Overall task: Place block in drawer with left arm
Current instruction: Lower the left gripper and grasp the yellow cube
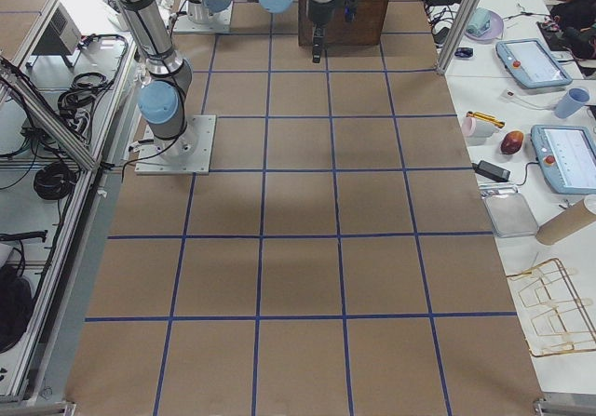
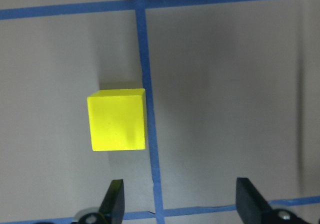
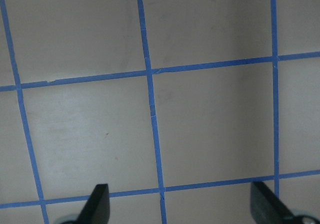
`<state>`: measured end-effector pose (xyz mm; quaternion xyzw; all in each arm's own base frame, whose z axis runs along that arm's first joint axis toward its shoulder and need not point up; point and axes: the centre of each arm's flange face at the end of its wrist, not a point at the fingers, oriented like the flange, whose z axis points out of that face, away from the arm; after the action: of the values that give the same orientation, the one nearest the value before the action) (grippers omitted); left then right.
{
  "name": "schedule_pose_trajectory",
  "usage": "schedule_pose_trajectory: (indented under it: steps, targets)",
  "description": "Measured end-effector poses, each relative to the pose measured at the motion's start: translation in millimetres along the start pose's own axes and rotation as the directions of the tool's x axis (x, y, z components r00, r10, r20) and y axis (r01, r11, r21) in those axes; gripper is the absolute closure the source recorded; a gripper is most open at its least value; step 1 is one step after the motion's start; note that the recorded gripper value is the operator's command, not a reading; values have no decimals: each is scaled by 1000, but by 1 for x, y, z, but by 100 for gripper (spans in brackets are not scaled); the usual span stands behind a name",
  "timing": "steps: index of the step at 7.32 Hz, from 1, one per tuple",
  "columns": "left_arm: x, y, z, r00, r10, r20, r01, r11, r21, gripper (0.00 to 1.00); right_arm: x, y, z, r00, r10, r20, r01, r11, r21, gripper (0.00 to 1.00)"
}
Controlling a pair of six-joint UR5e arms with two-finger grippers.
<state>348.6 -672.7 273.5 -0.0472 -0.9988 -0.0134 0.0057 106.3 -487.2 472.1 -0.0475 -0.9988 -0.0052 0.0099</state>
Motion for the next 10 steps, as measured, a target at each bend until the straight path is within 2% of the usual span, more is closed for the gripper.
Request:
schedule_pose_trajectory:
  steps: [3,6,10]
  targets:
    - [-18,-10,28,1000,15,24,-15,1000,16,17,0,0,0,1000,0,0,0,1000,0,0]
    - [-24,-11,46,999,14,35,-13,1000,-10,17,0,0,0,1000,0,-1,0,1000,0,0]
    - [-26,-14,65,999,12,33,-12,1000,-15,18,0,0,0,1000,0,0,0,1000,0,0]
